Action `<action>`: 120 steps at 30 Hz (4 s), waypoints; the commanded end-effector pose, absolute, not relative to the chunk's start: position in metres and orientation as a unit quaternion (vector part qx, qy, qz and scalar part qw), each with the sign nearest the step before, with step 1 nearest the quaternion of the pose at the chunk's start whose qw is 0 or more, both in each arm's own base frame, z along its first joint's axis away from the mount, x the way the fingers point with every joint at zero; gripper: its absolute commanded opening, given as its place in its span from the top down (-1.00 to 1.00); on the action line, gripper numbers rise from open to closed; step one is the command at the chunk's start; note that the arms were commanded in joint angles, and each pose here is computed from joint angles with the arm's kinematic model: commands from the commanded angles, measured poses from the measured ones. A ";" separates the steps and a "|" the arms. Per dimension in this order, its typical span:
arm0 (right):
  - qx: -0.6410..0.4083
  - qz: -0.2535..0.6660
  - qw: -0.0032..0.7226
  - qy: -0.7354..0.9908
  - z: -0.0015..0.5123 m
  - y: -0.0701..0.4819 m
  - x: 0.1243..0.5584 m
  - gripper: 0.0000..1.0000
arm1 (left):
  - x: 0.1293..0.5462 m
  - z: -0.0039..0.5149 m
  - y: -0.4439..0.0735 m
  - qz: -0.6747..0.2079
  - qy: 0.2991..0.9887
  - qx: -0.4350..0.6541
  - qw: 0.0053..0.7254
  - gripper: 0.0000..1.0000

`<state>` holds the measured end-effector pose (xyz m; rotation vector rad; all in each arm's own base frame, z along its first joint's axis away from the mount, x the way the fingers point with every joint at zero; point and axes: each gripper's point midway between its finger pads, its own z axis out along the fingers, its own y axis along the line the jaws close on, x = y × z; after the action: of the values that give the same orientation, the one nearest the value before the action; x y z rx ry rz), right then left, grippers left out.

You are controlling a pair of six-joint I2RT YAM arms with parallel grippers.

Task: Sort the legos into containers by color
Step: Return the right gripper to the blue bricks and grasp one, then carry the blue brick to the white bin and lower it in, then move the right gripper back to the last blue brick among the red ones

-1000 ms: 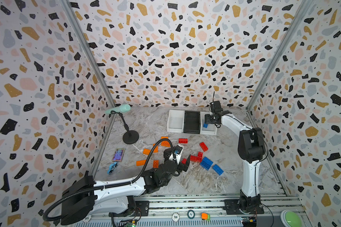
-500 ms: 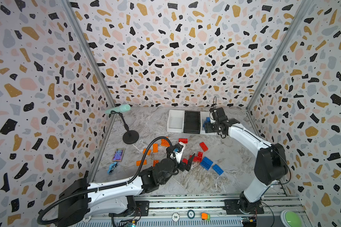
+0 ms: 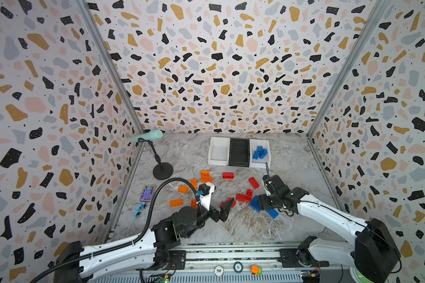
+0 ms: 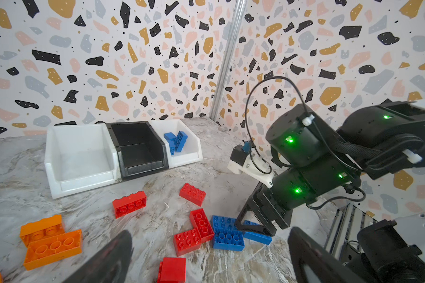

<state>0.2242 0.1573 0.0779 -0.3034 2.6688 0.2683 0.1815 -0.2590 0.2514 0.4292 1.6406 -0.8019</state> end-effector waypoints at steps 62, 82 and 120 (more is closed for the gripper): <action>-0.007 0.084 0.330 0.940 0.156 0.137 0.454 0.50 | 0.219 0.234 -0.288 -0.228 0.730 0.222 0.605 -1.00; -0.033 0.095 0.339 0.936 0.165 0.155 0.489 -0.27 | 0.247 0.227 -0.283 -0.265 0.745 0.191 0.582 -0.99; -0.069 0.115 0.192 0.972 0.031 0.199 0.218 -0.51 | 0.207 0.225 -0.221 -0.322 0.736 0.129 0.582 -1.00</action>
<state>0.2115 0.1898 0.0257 -0.1333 2.7554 0.3031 0.2048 -0.2246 0.2209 0.3316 1.7337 -0.7502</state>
